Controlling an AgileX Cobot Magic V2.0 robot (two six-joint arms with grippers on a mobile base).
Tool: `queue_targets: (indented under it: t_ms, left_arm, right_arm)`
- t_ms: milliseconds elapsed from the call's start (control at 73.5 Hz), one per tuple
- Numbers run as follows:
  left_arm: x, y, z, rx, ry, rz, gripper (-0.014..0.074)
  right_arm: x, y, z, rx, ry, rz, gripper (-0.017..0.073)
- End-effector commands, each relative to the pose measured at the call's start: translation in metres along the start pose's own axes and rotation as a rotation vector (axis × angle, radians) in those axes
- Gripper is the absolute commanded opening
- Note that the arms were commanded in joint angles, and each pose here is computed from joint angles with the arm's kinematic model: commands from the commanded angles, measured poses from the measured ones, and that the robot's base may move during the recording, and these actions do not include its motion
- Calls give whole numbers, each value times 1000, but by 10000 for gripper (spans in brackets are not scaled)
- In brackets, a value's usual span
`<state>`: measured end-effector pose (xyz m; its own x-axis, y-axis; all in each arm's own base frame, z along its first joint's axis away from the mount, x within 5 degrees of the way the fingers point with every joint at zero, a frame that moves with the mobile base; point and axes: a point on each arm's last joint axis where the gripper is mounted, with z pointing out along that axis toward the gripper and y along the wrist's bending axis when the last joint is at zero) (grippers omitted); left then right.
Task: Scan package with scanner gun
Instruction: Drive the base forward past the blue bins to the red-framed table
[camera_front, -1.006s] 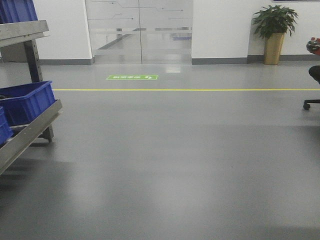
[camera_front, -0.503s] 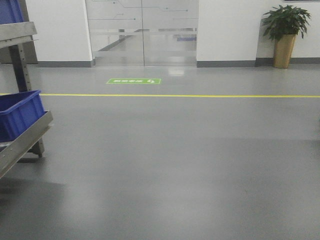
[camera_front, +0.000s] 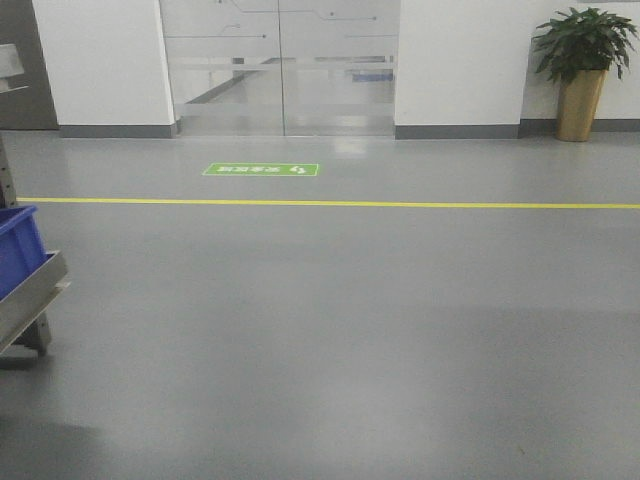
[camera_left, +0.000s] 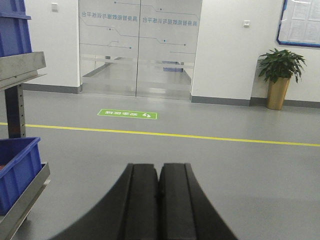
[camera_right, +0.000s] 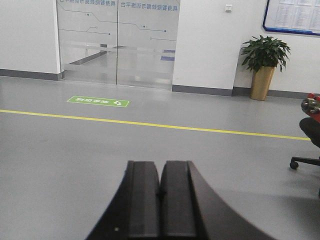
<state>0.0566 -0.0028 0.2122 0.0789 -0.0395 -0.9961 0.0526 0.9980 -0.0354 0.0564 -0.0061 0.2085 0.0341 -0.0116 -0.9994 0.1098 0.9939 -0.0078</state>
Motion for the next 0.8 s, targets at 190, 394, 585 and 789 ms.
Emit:
queue_targets:
  t_ms: [190,394,585,789]
  left_arm:
    - [-3,0,0,4,-24,-1,-111]
    - [-3,0,0,4,-24,-1,-111]
    - [-3,0,0,4,-24,-1,-111]
    - [-3,0,0,4,-24,-1,-111]
  right_arm:
    - [-2,0,0,5,-22,-8,-168]
    - [-2,0,0,5,-22,-8,-168]
    - [-2,0,0,5,-22,-8,-168]
    - [-2,0,0,5,-22,-8,-168]
